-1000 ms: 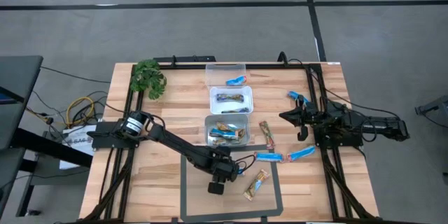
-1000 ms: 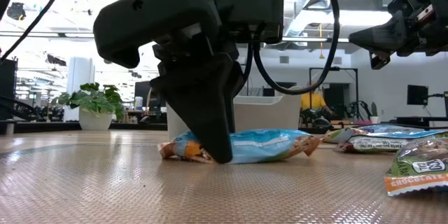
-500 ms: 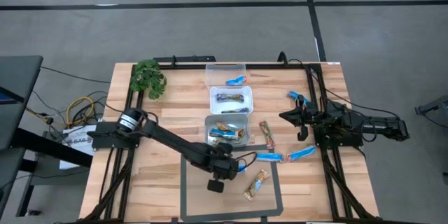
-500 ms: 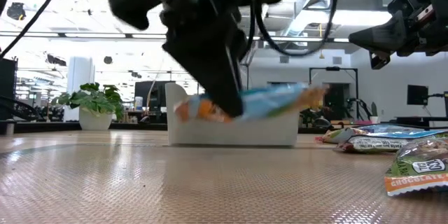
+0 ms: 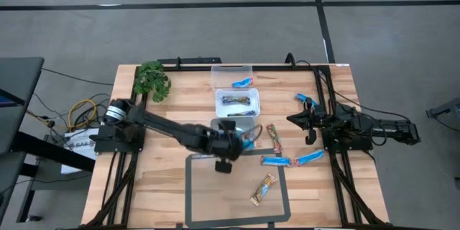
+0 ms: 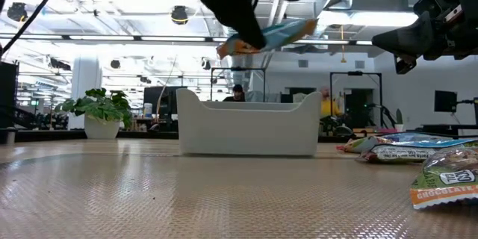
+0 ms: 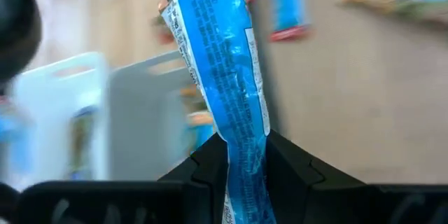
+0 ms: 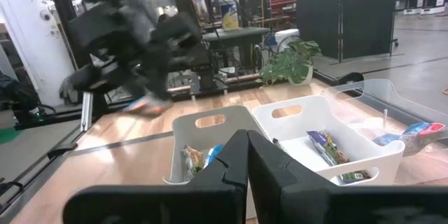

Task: Pick and place Granola Bars by type
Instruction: Put the yellow granola bar into the gray bin

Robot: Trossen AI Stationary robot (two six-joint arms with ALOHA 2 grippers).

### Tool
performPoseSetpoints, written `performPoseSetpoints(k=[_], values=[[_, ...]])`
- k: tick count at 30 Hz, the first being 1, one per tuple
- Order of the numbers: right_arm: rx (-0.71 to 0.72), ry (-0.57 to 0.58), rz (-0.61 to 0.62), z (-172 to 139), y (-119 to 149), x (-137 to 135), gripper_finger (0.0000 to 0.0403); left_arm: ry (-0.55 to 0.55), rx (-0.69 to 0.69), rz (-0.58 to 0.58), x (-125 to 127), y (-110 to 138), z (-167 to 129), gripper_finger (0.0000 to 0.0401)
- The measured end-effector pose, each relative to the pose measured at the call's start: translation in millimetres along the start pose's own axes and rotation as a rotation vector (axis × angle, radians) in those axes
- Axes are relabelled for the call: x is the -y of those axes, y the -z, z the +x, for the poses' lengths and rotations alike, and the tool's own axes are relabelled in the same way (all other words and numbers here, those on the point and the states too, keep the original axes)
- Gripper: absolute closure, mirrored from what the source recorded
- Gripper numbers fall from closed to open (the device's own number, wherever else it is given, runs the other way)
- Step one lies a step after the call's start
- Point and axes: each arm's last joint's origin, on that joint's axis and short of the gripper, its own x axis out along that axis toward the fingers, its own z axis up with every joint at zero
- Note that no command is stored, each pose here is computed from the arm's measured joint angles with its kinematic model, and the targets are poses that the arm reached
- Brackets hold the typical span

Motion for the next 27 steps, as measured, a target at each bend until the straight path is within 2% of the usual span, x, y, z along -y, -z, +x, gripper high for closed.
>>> performPoseSetpoints(k=[6,12,18,23,27], values=[[0.0,0.0,0.0,0,0,0,0.0403,-0.107,-0.067,-0.024,-46,7,4,0.0326],[0.001,0.0,0.0,0,0,0,0.0403,-0.069,-0.16,-0.04,-83,23,21,0.0326],[0.001,0.0,0.0,0,0,0,0.0403,0.006,-0.214,-0.002,-82,43,36,0.0326],[0.001,0.0,0.0,0,0,0,0.0403,0.125,-0.17,-0.002,-69,52,48,0.0326],[0.001,0.0,0.0,0,0,0,0.0403,0.157,-0.147,-0.002,-63,59,55,0.0326]])
